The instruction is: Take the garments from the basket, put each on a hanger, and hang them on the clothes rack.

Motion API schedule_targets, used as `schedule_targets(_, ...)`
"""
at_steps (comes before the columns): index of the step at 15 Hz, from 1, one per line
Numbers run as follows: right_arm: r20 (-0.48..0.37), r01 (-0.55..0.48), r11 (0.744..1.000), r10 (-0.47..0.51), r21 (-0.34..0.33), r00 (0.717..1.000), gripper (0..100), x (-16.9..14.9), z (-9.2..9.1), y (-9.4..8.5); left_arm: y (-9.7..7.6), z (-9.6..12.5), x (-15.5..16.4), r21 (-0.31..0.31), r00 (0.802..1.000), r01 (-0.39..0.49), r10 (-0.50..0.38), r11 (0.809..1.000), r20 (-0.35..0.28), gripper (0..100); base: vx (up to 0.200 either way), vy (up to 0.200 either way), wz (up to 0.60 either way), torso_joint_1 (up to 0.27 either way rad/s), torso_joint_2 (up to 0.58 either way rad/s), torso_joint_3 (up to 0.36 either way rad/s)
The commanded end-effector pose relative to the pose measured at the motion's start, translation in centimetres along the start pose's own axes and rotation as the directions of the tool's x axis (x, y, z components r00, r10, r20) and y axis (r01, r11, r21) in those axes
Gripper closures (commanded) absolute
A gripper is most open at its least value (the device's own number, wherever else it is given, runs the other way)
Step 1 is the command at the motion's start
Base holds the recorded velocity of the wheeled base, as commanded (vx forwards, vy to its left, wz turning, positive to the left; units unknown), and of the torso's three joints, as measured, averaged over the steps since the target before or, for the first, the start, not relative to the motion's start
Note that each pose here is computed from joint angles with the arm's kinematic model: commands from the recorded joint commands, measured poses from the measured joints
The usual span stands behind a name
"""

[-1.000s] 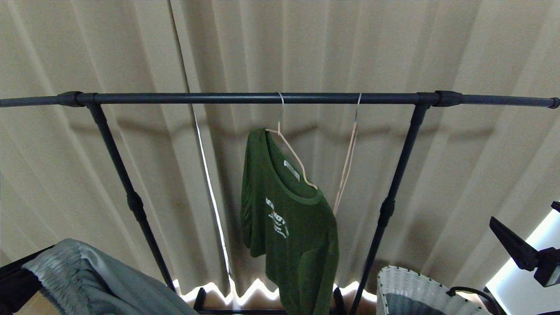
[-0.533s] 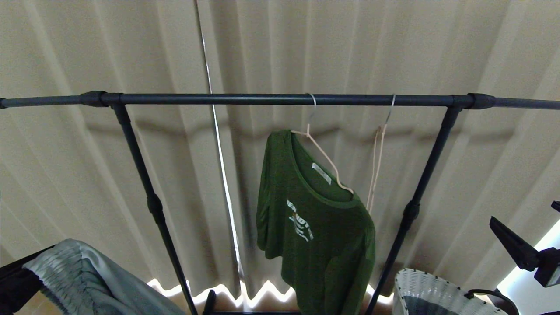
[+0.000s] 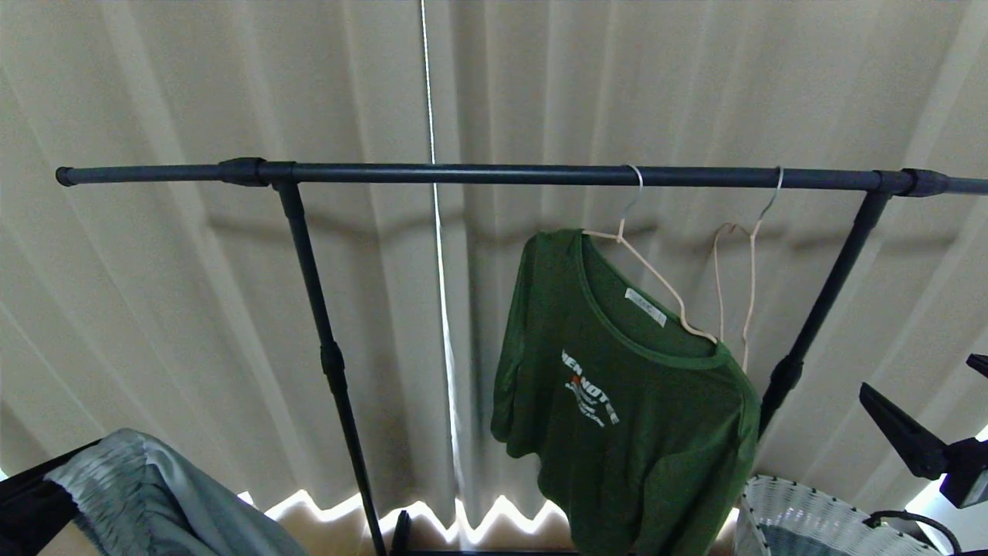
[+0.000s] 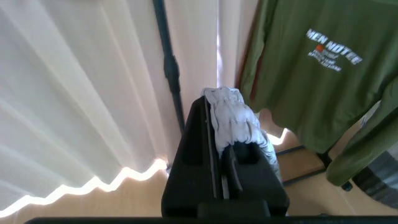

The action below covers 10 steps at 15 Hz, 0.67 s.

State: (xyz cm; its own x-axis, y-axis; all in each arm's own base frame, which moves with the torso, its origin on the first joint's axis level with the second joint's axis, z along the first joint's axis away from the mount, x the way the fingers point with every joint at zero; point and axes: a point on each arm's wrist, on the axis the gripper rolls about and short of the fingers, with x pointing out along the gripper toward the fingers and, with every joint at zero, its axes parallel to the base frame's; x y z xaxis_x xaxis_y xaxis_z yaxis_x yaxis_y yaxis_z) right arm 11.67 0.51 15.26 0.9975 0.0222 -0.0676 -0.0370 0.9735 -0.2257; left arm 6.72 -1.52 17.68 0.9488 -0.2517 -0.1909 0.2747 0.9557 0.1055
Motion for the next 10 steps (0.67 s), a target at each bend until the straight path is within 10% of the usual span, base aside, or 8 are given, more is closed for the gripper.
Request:
schedule_targets(1, 0.001, -0.024, 1.0, 0.024, 0.008, 1.0, 0, -0.1, -0.2, 0.1, 0.0, -0.1, 0.0, -0.001, 1.0, 0.003, -0.003, 1.0, -0.004, 100, 0.0, 0.0, 0.0, 0.0, 0.0, 0.0)
schedule_targets(10, -0.047, -0.174, 0.981, 0.178, 0.079, 0.983, 0, 7.6, 4.1, 0.8, 0.0, -0.4, 0.1, -0.006, 1.0, -0.002, 0.001, 1.0, -0.018, 100, 0.0, 0.0, 0.0, 0.0, 0.0, 0.0)
